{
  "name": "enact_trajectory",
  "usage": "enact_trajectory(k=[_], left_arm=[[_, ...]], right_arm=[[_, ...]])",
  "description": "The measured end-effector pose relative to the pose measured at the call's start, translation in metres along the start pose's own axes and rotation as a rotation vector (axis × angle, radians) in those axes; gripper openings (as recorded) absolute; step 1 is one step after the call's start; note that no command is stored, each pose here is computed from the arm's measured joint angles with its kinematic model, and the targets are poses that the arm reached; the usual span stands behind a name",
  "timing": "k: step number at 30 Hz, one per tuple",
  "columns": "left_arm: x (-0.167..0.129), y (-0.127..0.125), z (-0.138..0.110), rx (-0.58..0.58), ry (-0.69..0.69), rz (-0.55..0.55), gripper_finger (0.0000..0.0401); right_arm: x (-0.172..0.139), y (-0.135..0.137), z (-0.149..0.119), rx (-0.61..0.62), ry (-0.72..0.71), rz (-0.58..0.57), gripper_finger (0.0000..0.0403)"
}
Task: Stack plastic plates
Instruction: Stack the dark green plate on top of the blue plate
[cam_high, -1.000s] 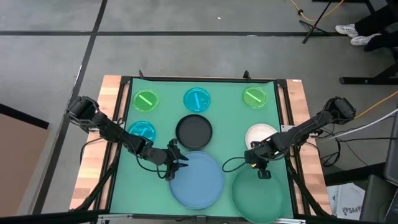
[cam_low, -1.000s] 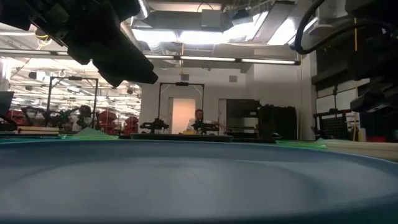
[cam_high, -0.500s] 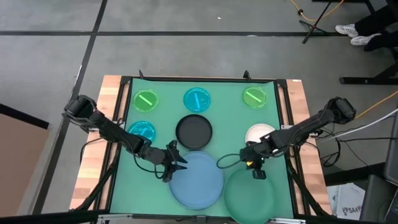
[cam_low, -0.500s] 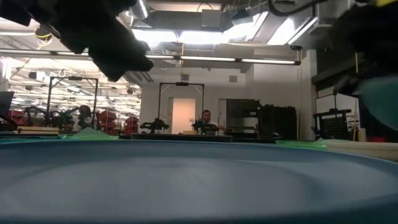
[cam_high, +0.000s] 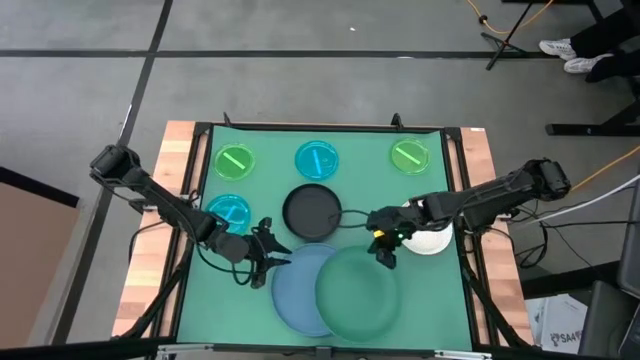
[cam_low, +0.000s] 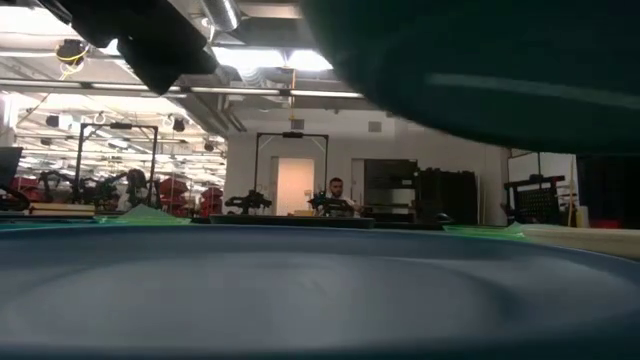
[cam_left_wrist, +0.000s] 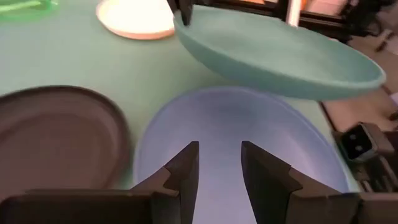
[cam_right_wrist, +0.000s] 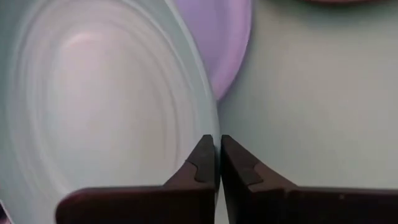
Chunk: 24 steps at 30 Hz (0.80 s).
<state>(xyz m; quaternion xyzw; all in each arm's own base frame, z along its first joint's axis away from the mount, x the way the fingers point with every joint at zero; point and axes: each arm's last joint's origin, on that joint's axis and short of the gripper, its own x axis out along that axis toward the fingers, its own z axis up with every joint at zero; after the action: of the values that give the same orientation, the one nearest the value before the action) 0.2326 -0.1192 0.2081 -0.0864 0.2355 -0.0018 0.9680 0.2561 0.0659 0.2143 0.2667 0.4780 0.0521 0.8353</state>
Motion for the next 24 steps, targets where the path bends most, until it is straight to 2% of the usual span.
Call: enact_trajectory(k=[13,24], left_arm=[[-0.002,0.000,0.001,0.001,-0.034,0.058,0.0113],[-0.002,0.000,0.001,-0.001,-0.045,0.078,0.0113]], right_arm=[[0.045,-0.022,0.030,0.051,-0.133,0.022,0.0001],[0.067,-0.030,0.039,0.055,-0.181,0.062,0.0001]])
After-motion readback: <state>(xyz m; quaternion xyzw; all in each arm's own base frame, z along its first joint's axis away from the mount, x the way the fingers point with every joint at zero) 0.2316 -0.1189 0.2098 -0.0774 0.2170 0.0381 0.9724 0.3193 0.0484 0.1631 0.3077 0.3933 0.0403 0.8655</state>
